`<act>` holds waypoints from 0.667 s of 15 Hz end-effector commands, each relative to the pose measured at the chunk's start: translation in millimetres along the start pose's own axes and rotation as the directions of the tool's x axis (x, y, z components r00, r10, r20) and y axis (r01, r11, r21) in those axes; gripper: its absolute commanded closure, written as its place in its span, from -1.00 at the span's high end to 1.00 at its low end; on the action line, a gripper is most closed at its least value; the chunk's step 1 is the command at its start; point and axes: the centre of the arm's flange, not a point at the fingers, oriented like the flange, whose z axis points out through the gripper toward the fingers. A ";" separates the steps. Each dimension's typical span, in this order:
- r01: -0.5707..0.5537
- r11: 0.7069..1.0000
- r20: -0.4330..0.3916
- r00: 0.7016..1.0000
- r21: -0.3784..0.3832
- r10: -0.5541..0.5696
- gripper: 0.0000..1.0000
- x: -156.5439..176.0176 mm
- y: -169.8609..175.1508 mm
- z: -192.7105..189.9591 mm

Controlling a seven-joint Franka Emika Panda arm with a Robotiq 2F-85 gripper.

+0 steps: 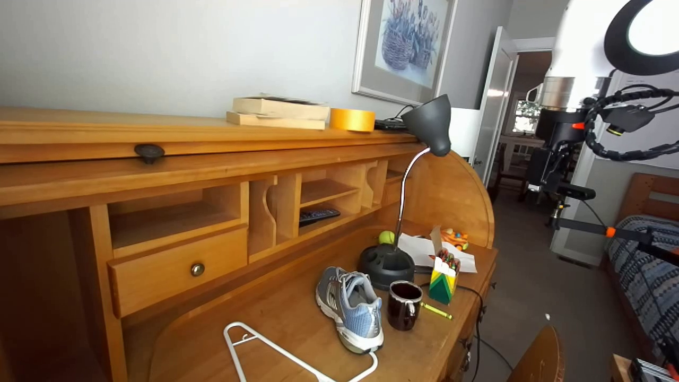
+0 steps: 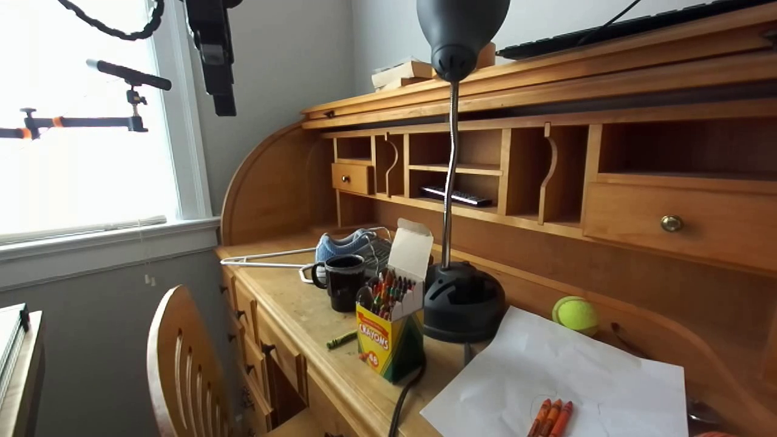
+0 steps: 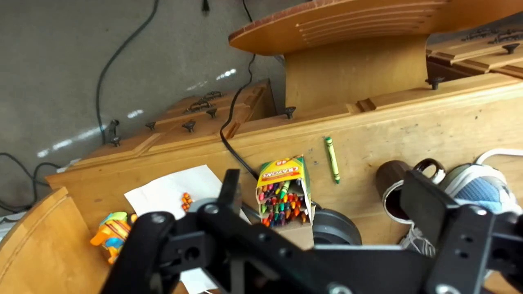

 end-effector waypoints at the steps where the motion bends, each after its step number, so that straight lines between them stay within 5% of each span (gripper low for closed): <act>1: 0.065 0.995 -0.108 0.993 0.075 -0.057 1.00 3.6 36.2 28.9; 5: 0.137 0.982 -0.172 0.978 0.129 -0.114 1.00 10.3 59.6 49.3; 10: 0.180 0.971 -0.132 0.978 0.158 -0.160 1.00 26.1 75.6 74.8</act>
